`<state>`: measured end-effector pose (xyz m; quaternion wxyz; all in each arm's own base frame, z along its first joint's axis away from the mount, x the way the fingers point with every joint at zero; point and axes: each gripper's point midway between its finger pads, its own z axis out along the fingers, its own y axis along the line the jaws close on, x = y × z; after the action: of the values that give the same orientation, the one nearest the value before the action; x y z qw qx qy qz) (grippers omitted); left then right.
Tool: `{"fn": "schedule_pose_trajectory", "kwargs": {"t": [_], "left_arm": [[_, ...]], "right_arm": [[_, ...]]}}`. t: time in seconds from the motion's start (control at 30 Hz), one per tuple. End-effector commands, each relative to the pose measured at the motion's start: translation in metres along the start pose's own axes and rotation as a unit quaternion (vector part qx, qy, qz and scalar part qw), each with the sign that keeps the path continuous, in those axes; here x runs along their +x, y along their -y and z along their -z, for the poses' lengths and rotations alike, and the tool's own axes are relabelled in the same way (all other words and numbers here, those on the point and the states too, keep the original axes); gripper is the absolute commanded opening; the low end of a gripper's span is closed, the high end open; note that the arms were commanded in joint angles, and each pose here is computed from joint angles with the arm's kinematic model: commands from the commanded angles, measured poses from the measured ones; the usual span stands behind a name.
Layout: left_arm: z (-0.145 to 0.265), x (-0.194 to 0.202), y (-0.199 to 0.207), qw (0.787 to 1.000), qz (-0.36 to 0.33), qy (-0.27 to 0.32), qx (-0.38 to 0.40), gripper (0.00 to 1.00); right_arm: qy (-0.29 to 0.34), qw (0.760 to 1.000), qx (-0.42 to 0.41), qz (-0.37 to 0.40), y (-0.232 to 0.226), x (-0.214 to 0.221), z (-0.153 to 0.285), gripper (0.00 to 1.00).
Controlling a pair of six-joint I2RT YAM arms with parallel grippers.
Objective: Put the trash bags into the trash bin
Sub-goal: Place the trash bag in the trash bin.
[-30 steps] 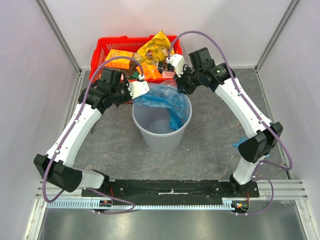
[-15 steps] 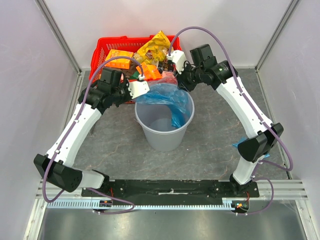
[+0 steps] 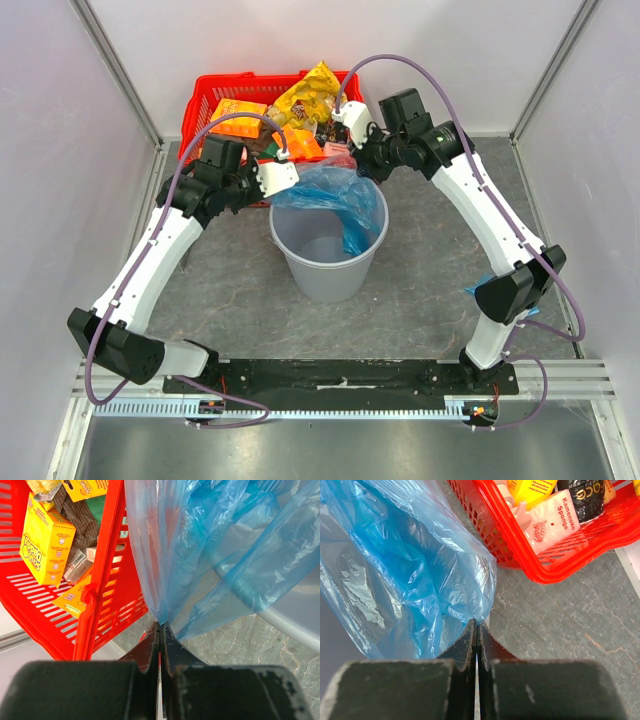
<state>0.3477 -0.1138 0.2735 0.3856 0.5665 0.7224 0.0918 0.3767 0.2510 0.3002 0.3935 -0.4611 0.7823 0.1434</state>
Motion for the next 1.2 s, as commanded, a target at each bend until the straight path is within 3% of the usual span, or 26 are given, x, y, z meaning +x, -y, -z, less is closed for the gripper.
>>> {"fn": "schedule_pose_trajectory", "kwargs": {"t": [0.0, 0.4, 0.67, 1.17], "left_arm": [[0.011, -0.005, -0.005, 1.0, 0.008, 0.012, -0.018, 0.02], [0.014, -0.01, -0.011, 0.999, 0.022, 0.023, -0.031, 0.02], [0.009, -0.004, -0.002, 1.0, 0.012, 0.019, -0.016, 0.02], [-0.012, -0.021, 0.016, 0.997, 0.028, 0.07, 0.028, 0.02]], "right_arm": [[0.02, 0.999, 0.028, 0.01, 0.011, -0.015, 0.012, 0.0], [0.01, 0.992, 0.121, 0.018, 0.054, -0.02, 0.029, 0.0], [-0.03, 0.994, 0.104, 0.014, 0.064, 0.007, -0.009, 0.0], [-0.066, 0.997, 0.042, 0.01, 0.044, 0.043, -0.045, 0.0]]}}
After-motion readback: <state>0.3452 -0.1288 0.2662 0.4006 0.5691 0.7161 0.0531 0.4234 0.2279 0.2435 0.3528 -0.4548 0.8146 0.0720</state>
